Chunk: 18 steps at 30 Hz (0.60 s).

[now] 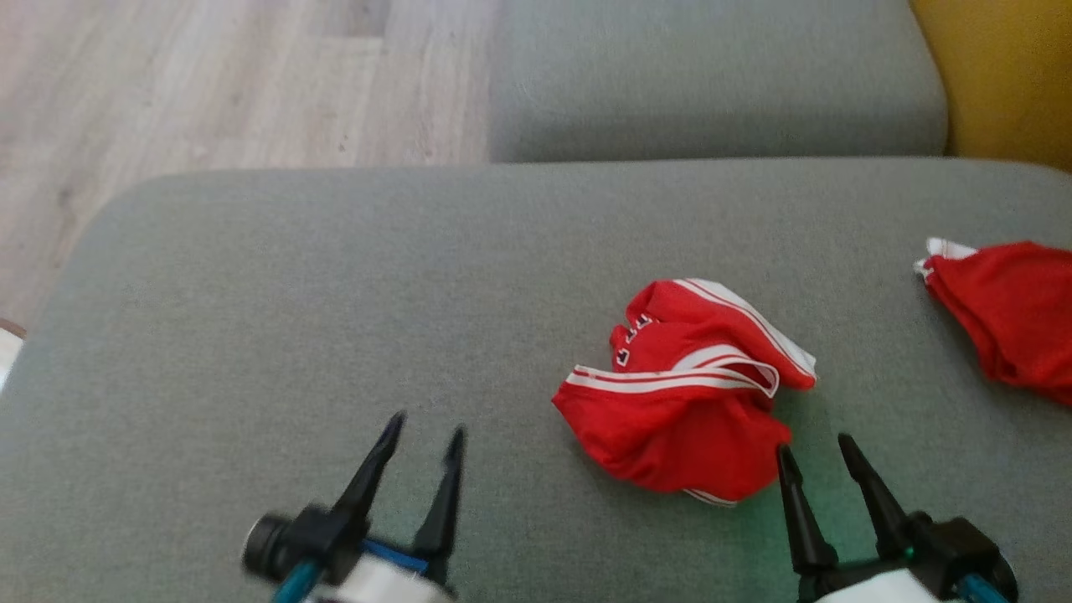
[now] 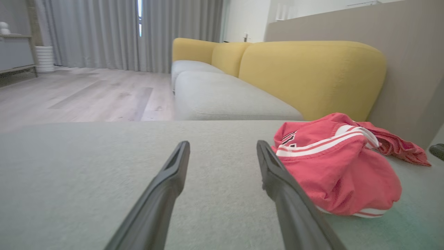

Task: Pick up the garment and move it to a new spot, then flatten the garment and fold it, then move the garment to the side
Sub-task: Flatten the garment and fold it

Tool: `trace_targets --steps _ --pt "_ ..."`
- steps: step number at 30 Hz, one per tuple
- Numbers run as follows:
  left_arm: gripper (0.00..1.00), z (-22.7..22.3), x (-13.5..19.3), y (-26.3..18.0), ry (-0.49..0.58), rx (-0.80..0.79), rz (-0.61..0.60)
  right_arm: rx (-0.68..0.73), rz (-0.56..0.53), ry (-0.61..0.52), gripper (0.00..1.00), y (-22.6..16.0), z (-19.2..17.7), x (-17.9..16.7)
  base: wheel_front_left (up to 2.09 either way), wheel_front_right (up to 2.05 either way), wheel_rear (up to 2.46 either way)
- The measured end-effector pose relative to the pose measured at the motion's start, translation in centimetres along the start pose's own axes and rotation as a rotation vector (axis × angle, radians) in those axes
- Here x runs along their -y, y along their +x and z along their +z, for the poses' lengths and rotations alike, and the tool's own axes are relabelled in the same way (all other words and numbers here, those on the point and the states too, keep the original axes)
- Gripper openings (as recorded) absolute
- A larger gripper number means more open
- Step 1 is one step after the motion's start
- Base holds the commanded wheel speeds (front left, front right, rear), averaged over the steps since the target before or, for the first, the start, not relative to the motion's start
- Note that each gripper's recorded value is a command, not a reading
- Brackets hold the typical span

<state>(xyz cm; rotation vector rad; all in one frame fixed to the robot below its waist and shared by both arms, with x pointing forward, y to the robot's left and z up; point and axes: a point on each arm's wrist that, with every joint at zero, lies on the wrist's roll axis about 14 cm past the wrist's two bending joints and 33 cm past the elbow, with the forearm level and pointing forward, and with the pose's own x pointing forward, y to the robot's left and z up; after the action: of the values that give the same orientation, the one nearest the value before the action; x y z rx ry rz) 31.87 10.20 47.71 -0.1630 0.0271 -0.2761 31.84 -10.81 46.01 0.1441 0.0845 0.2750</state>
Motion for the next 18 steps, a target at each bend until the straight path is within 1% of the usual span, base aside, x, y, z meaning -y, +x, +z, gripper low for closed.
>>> trace_targets --steps 4,7,9,13,18 --pt "1.00 -0.7 2.6 3.6 -0.012 -0.055 -0.127 -0.013 0.007 -0.030 1.00 0.9 -0.1 0.5 0.00 0.00 0.00" --pt "1.00 -1.5 5.1 5.7 -0.038 -0.108 -0.242 -0.021 0.005 -0.039 1.00 1.7 -0.3 1.0 0.00 0.00 0.00" --pt "1.00 -1.9 6.1 7.0 -0.051 -0.137 -0.306 -0.026 -0.006 -0.046 1.00 2.0 -0.4 1.7 0.00 0.00 0.00" --pt "1.00 -3.2 6.6 8.6 -0.047 -0.207 -0.383 -0.021 -0.032 -0.064 1.00 2.4 -0.1 2.9 0.00 0.00 0.00" --pt "1.00 -6.1 8.0 8.6 -0.076 -0.330 -0.459 -0.031 -0.068 -0.062 1.00 1.9 -0.3 3.8 0.00 0.00 0.00"
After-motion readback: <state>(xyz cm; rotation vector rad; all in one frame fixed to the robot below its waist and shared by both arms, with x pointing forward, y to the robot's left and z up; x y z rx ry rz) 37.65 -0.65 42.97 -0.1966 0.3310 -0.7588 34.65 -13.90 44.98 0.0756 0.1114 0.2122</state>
